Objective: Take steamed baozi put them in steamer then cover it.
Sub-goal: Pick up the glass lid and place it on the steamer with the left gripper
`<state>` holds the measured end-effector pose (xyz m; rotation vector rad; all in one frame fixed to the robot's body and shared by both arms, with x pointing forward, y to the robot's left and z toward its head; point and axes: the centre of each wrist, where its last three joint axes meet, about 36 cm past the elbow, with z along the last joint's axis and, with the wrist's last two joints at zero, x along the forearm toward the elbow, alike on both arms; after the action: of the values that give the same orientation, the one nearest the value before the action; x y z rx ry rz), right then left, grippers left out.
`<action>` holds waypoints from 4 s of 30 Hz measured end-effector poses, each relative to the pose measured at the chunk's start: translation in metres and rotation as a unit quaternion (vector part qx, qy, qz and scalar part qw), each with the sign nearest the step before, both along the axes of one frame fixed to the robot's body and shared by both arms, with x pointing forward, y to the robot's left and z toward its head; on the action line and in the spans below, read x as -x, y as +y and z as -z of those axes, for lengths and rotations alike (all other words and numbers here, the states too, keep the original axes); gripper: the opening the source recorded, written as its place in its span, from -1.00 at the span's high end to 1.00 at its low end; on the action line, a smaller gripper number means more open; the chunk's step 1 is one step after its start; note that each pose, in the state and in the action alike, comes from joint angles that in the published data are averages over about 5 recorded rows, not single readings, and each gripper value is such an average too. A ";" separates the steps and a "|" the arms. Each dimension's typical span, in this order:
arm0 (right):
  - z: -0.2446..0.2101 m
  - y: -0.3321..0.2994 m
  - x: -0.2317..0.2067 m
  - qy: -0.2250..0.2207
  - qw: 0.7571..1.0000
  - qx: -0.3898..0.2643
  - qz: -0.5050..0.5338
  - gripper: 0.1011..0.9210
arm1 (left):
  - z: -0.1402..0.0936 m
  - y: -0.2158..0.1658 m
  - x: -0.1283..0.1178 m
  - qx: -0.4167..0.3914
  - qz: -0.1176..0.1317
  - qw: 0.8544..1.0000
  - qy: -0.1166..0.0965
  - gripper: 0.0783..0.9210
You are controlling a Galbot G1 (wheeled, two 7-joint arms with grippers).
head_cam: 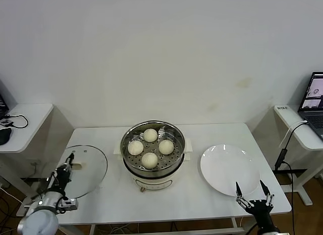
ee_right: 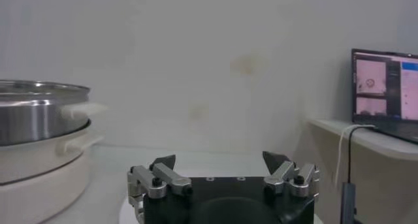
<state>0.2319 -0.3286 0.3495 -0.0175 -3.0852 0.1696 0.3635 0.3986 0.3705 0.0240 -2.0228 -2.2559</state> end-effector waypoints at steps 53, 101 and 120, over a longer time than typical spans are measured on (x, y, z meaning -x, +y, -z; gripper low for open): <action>0.039 0.038 -0.042 0.036 0.996 0.057 -0.065 -0.76 | -0.095 -0.263 -0.087 0.096 0.039 0.994 -0.017 0.87; 0.048 0.044 -0.039 0.050 0.994 0.054 -0.080 -0.76 | -0.064 -0.335 -0.087 0.068 0.050 0.996 0.000 0.28; 0.050 0.046 -0.032 0.058 0.993 0.057 -0.083 -0.76 | -0.090 -0.301 -0.017 0.107 0.090 0.990 -0.025 -0.76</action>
<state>0.2642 -0.2830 0.2997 0.2365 -2.9541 0.3417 0.3800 0.0981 0.4606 -0.1257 -2.3706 -2.1410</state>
